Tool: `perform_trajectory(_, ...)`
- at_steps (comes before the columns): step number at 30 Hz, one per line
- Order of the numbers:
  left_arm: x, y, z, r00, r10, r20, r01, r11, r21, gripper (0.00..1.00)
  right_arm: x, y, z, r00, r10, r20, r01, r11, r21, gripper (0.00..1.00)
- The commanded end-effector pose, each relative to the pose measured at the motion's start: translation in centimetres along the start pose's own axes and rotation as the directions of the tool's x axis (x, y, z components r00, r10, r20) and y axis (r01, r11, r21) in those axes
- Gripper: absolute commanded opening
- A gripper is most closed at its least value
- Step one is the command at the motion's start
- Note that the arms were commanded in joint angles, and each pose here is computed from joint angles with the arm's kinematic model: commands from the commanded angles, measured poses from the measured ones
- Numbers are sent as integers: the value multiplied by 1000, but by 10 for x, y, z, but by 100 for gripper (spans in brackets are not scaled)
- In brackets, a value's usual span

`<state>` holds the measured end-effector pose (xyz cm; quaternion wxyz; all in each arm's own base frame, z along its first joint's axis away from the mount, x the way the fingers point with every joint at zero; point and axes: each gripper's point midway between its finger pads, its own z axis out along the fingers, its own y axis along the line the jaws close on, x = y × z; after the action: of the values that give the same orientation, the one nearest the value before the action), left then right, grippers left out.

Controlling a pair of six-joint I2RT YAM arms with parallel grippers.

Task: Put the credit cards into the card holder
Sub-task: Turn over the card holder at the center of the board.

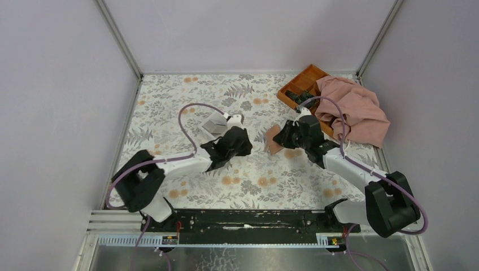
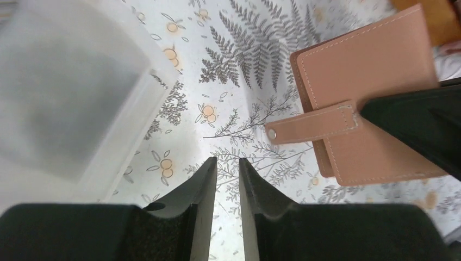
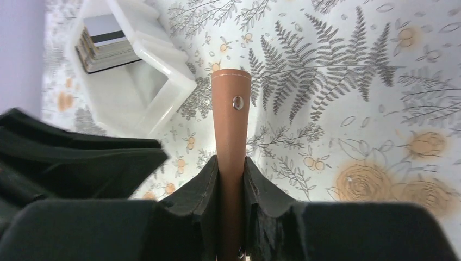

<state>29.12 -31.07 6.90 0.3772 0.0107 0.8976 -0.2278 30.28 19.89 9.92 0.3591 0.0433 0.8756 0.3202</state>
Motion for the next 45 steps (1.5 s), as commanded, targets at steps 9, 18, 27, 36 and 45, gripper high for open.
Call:
perform_trajectory(9, -9, 50, -72, 978, -123, 166, 140, 986, -92, 30, -27, -11, -30, 884, -466, -25, 393, 714, 579, 4)
perform_trajectory(18, 0, 77, -104, 954, -186, 235, 215, 971, -105, 30, 7, 1, -4, 723, -651, -230, 572, 379, 727, 4)
perform_trajectory(27, 3, 82, -111, 950, -187, 250, 223, 967, -125, 30, 70, 24, 28, 680, -679, -277, 649, 382, 657, 25)
perform_trajectory(36, 2, 92, -116, 940, -195, 280, 245, 957, -157, 30, 103, 67, 24, 727, -659, -193, 639, 549, 538, 56)
perform_trajectory(45, -4, 89, -119, 934, -192, 301, 247, 957, -154, 31, 80, 94, -12, 804, -592, -54, 550, 706, 446, 58)
